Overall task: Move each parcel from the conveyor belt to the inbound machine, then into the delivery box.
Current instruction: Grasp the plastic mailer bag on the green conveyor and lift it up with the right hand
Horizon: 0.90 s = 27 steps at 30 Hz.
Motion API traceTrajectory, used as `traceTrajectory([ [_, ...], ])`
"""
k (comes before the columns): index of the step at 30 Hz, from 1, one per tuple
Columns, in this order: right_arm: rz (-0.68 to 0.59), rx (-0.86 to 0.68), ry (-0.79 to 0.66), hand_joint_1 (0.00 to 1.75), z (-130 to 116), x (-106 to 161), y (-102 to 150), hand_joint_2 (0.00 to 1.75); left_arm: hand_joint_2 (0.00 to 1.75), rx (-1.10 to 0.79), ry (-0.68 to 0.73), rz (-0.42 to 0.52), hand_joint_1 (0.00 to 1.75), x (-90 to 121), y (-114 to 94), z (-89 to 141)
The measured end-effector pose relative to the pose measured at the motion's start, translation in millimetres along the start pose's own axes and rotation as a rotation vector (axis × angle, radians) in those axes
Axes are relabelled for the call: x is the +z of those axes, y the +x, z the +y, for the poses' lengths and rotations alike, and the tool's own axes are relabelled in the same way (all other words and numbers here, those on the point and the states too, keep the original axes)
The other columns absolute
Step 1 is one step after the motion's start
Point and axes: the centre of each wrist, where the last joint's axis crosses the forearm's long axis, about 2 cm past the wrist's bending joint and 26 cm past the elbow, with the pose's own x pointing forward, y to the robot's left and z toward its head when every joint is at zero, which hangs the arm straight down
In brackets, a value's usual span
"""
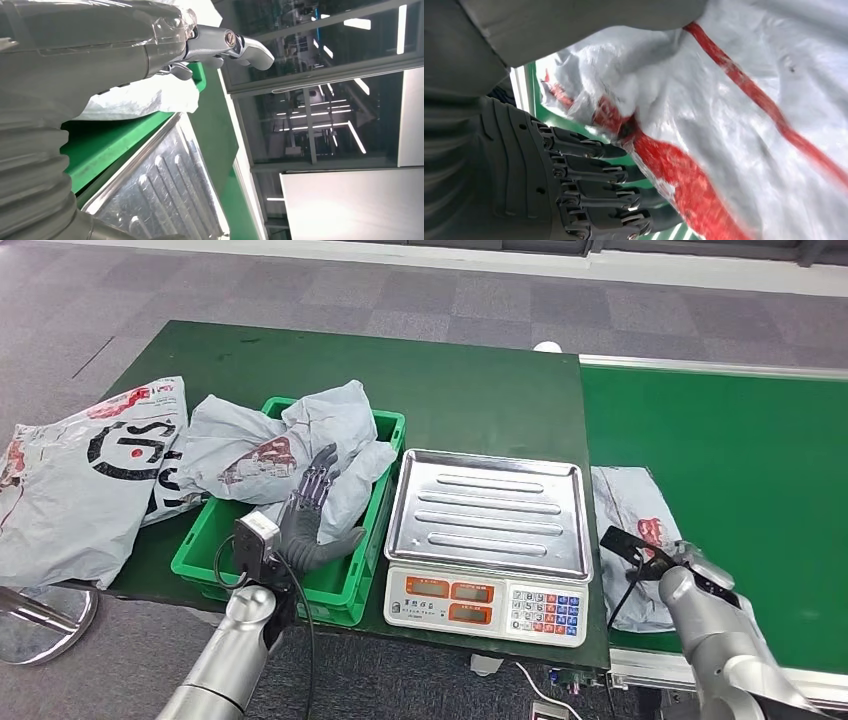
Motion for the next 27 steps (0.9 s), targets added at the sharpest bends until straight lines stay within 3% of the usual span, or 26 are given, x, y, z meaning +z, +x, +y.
traceTrajectory([
  [8,0.026,0.003,0.051,0.00,-0.2,-2.7,-6.4,1.75,1.75,-0.004,0.015,0.018,0.00,4.2,-3.4,-0.8],
  [9,0.028,0.004,0.055,0.29,-0.5,-2.8,-6.3,1.75,1.75,-0.004,0.016,0.019,0.00,4.6,-3.6,-0.9],
  [12,0.021,0.006,0.071,1.60,-0.6,-3.0,-5.8,1.75,1.75,-0.003,0.017,0.021,0.00,5.2,-4.0,-1.0],
  [13,0.014,0.006,0.080,1.75,-0.6,-3.1,-5.5,1.75,1.75,-0.003,0.017,0.021,0.00,5.4,-4.1,-1.0],
  [27,-0.039,-0.031,0.062,1.75,-6.8,-3.6,-1.7,1.75,1.75,-0.006,0.024,0.027,0.00,8.4,-5.2,-0.7],
])
